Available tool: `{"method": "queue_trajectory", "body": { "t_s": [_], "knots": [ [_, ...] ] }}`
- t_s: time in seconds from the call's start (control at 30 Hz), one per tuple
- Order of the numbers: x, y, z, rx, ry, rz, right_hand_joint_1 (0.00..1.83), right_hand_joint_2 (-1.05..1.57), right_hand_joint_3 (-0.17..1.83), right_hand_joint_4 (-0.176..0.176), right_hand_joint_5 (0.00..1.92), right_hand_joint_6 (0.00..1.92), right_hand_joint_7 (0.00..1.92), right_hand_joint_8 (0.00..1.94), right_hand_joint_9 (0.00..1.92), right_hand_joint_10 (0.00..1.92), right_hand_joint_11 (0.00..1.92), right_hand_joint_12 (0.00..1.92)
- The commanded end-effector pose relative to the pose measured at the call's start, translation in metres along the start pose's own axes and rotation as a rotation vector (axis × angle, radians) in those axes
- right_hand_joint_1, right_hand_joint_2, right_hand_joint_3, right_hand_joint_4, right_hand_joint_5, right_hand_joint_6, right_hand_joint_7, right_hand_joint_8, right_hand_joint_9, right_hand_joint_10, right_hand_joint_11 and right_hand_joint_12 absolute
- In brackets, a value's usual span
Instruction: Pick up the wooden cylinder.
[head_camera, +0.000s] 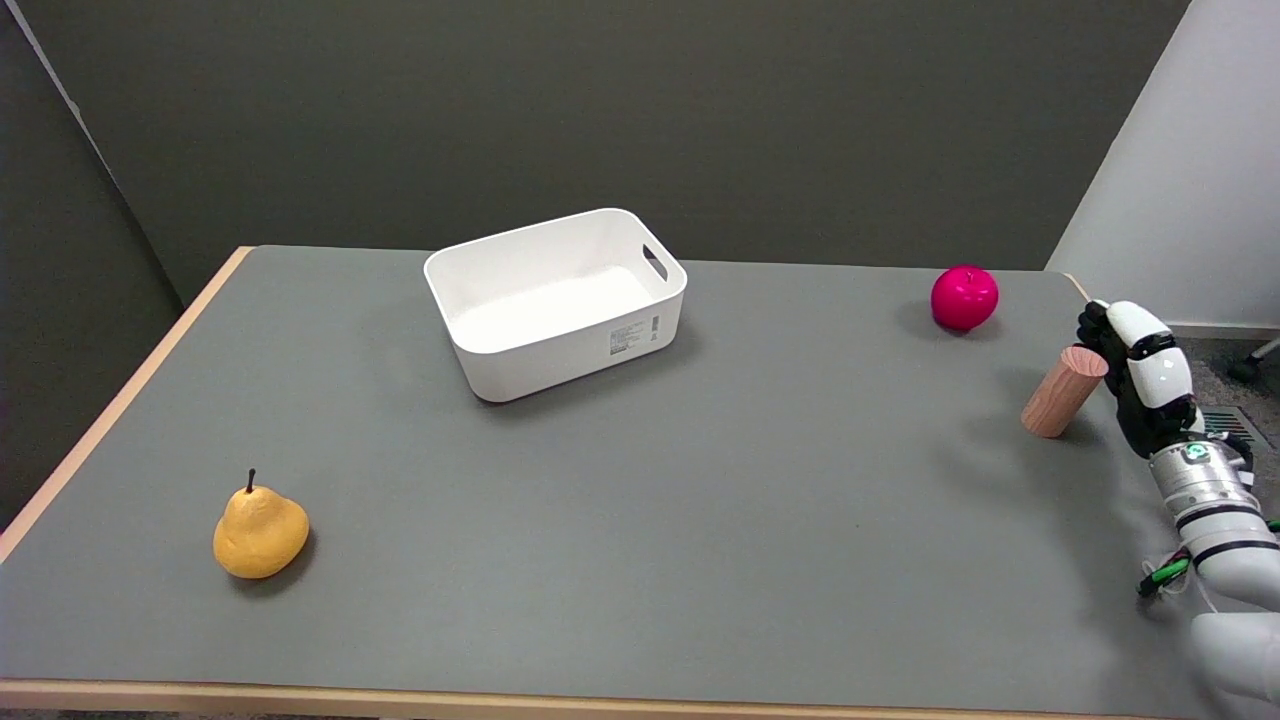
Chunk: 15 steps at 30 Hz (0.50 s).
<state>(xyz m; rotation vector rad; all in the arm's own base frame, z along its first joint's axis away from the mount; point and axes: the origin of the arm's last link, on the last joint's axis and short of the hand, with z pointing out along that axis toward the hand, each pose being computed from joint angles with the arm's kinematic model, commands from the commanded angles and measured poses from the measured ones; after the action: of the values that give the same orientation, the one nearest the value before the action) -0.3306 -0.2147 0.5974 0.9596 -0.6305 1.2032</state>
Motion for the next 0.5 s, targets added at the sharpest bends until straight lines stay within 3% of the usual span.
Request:
{"method": "queue_trajectory", "body": {
  "t_s": [0.03, 0.2, 0.5],
  "knots": [
    [-0.0147, 0.0102, -0.0045, -0.035, -0.025, 0.014, 0.00, 0.69, 0.80, -0.165, 0.11, 0.34, 0.12, 0.26, 0.05, 0.50, 0.00, 0.81],
    [-0.0177, 0.0107, -0.0055, -0.032, -0.032, 0.015, 0.01, 0.68, 0.82, -0.163, 0.11, 0.34, 0.11, 0.25, 0.05, 0.50, 0.00, 0.82],
    [-0.0198, 0.0074, -0.0042, -0.013, -0.042, 0.014, 0.27, 0.62, 0.83, -0.163, 0.10, 0.34, 0.12, 0.25, 0.05, 0.49, 0.00, 0.82]
  ]
}}
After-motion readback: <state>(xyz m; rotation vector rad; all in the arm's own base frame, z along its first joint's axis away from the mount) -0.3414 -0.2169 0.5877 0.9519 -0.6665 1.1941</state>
